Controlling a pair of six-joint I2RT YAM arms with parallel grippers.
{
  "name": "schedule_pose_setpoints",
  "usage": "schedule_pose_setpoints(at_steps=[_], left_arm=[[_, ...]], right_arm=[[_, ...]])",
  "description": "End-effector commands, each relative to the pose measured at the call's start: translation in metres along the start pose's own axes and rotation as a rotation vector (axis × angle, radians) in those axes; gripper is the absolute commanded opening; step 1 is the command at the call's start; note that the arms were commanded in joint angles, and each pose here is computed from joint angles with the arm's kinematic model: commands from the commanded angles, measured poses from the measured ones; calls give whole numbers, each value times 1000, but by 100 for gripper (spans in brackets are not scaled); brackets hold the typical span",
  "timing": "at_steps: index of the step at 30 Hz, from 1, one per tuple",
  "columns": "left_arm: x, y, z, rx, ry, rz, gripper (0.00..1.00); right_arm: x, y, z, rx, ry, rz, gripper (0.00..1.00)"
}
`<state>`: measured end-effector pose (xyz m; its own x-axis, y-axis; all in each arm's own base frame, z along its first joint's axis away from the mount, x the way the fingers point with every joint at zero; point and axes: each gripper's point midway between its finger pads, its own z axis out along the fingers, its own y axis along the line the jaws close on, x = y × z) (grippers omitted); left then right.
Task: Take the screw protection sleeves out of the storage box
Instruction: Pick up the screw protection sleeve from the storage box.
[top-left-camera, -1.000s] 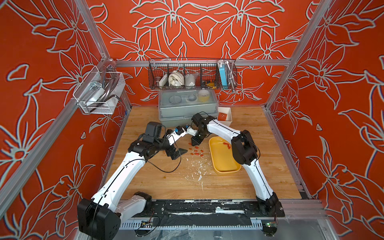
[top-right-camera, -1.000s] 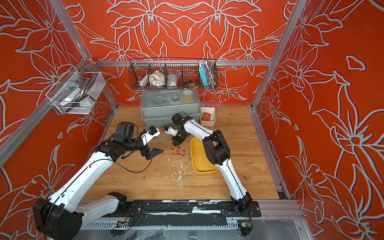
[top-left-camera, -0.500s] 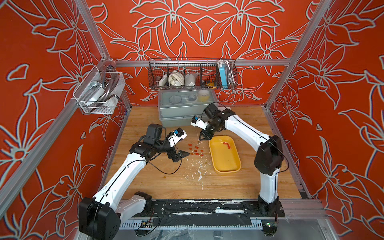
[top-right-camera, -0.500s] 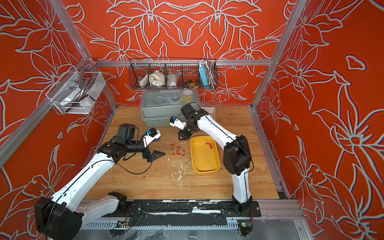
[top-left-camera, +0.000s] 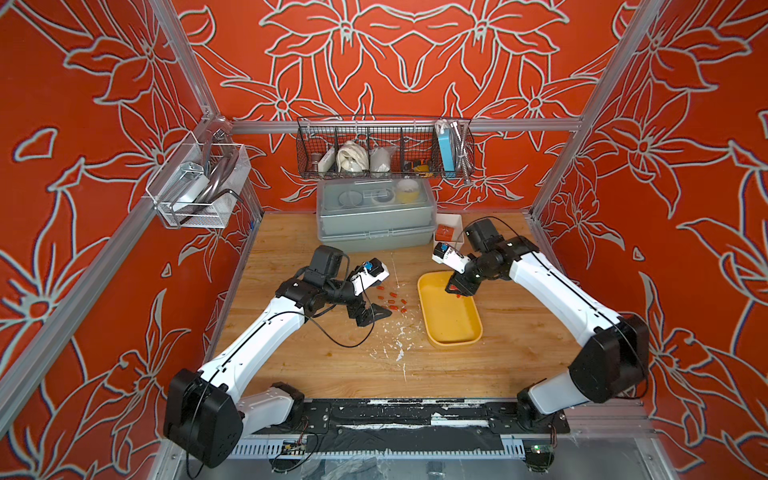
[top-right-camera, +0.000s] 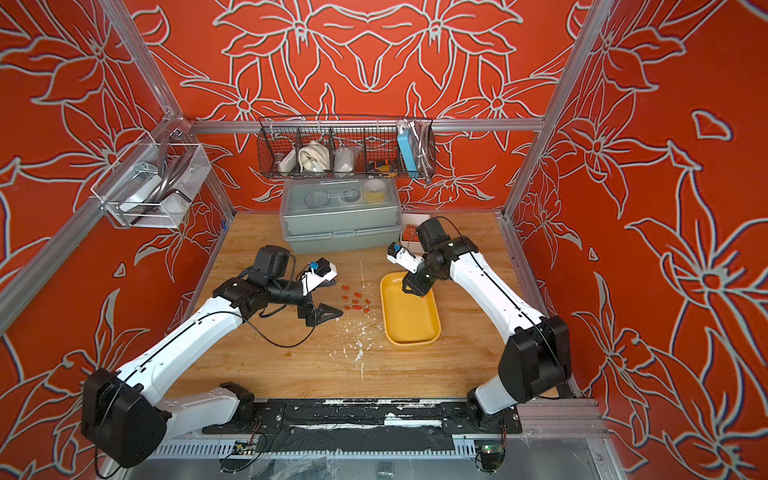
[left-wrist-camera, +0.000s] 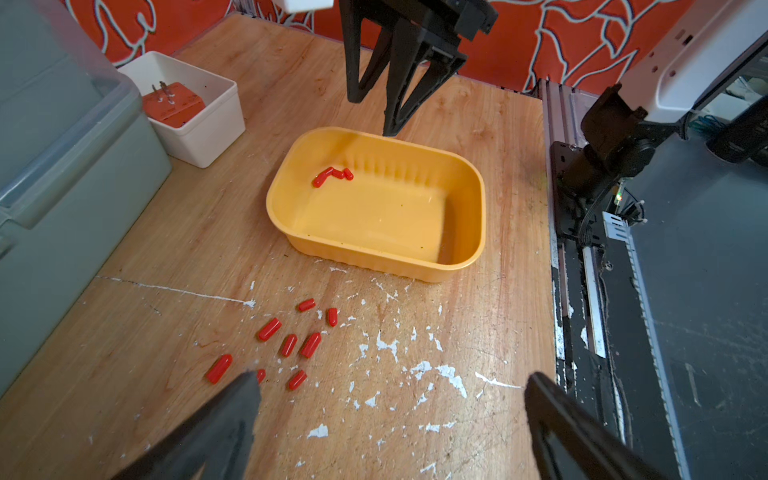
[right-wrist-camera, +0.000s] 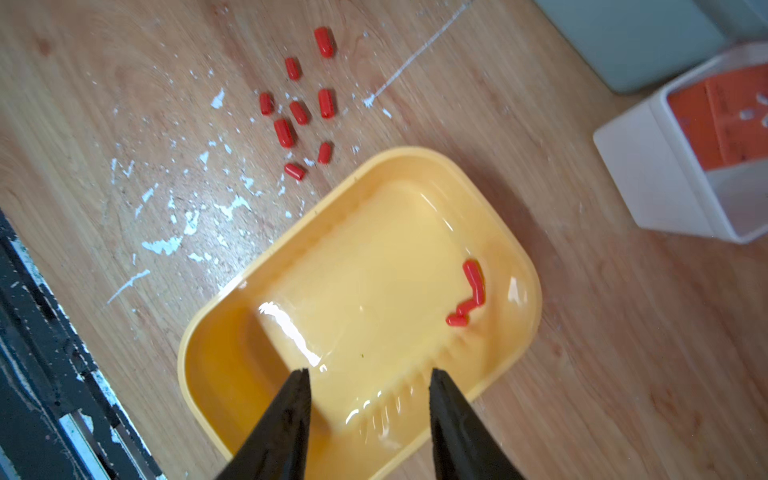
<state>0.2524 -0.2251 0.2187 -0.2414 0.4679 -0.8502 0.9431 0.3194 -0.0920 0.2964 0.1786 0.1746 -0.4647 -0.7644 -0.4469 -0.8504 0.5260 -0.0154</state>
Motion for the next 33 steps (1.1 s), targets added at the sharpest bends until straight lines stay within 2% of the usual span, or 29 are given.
schedule_pose_setpoints(at_steps=[1, 6, 15, 25, 33], left_arm=[[2, -6, 4, 19, 50, 26, 98], [4, -12, 18, 52, 80, 24, 98], [-4, -10, 40, 88, 64, 56, 98], [0, -13, 53, 111, 44, 59, 98], [5, -18, 48, 100, 39, 114, 98]], right_arm=[[19, -11, -2, 86, 30, -26, 50], [33, -16, -2, 135, 27, -14, 58], [32, -15, 2, 148, -40, -3, 68], [28, -16, 16, 148, -78, -67, 64], [31, -49, 47, 221, 33, -90, 54]])
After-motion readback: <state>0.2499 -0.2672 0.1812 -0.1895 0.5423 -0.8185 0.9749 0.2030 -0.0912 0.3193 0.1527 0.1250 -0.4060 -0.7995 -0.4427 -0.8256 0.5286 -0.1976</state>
